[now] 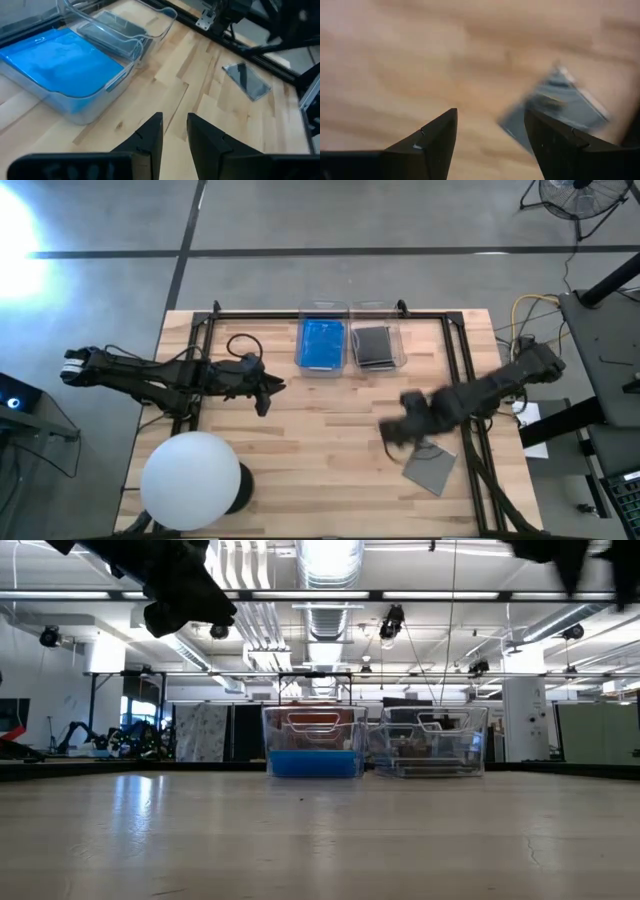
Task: Pick & place jewel cases by type
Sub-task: Put the black CD case into the right transparent bin
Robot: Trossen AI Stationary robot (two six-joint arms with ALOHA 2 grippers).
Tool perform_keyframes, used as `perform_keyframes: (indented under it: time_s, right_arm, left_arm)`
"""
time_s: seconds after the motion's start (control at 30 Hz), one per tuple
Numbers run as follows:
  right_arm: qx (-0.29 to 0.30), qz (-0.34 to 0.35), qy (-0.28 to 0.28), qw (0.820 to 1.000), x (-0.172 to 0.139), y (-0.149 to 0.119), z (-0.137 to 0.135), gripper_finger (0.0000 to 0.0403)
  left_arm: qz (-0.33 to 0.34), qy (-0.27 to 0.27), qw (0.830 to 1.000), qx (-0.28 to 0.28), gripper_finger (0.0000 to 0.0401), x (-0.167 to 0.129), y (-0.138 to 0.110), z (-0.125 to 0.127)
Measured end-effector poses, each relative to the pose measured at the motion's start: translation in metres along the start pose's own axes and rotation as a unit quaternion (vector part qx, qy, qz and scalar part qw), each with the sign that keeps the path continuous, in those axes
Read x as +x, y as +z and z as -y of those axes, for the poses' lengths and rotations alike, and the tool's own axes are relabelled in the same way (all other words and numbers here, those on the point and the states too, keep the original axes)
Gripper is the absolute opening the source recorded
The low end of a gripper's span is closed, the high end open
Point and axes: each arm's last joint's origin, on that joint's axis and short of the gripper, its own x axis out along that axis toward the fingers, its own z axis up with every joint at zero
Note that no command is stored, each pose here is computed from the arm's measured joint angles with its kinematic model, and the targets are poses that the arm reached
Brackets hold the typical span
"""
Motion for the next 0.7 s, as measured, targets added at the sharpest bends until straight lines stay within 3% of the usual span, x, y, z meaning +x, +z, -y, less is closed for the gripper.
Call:
perform_keyframes:
  time_s: [0.1, 0.2, 0.33, 0.5, 0.7]
  right_arm:
    - [-0.035, -0.033, -0.045, 0.998, 0.015, -0.033, 0.012, 0.0226]
    - [-0.01, -0.074, -0.091, 0.993, 0.028, -0.06, 0.025, 0.0226]
    - [-0.004, -0.09, -0.099, 0.991, 0.042, -0.094, 0.045, 0.0226]
    - [-0.085, -0.143, -0.131, 0.977, 0.062, -0.123, 0.077, 0.0226]
    - [-0.18, -0.188, -0.195, 0.946, 0.085, -0.128, 0.107, 0.0226]
  left_arm:
    - [0.0, -0.001, 1.0, -0.013, 0.0071, 0.001, 0.0, 0.0]
    - [-0.012, -0.011, 0.999, -0.035, 0.0071, 0.005, -0.002, 0.002]
    - [-0.041, -0.017, 0.997, -0.063, 0.0071, 0.014, -0.007, 0.003]
    - [-0.077, -0.023, 0.993, -0.089, 0.0071, 0.027, -0.014, 0.005]
    - [-0.095, -0.047, 0.989, -0.105, 0.0071, 0.037, -0.018, 0.009]
